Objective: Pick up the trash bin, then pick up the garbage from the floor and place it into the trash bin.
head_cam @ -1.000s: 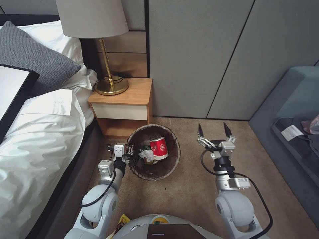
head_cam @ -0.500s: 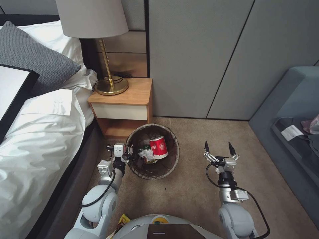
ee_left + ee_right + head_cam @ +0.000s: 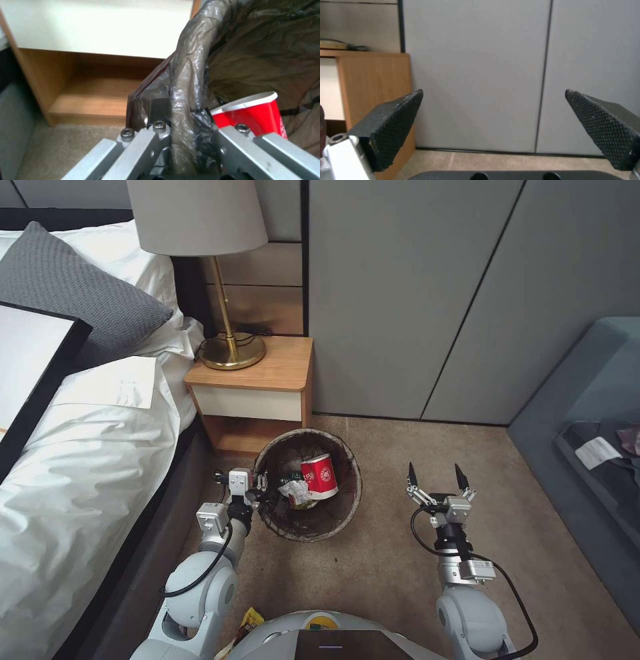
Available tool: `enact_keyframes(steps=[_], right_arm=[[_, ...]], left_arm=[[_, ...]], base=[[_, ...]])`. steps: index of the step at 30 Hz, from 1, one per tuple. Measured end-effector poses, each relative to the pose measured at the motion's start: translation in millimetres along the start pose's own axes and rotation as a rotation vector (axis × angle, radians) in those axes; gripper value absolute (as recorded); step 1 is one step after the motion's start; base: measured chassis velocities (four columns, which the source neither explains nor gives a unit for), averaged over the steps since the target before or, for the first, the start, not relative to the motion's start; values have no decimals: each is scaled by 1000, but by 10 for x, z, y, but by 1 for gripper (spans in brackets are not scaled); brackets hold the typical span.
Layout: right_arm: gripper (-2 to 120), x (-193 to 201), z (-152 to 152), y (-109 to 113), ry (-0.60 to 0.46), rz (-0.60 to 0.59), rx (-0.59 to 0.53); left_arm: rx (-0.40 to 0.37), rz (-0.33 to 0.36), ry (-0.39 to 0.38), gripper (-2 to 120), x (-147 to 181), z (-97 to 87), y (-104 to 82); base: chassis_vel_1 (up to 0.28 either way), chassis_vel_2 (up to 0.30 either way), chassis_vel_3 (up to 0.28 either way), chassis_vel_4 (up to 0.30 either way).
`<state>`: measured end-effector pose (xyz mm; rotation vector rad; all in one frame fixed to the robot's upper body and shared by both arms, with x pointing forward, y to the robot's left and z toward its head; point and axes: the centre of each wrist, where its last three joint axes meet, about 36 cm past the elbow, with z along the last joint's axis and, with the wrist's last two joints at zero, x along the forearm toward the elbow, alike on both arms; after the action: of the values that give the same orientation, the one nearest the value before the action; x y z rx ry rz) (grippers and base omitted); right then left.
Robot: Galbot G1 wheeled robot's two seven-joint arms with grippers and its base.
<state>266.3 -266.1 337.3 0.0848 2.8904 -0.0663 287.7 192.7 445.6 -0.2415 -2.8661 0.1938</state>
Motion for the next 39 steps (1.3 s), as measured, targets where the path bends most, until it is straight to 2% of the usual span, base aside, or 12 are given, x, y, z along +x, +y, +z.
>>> enact_keyframes(steps=[39], right_arm=[[100,-87,-31,13,-17,-14,-2]], left_arm=[[5,9,0,0,3,16,-13]], base=[[112,111,109,109]])
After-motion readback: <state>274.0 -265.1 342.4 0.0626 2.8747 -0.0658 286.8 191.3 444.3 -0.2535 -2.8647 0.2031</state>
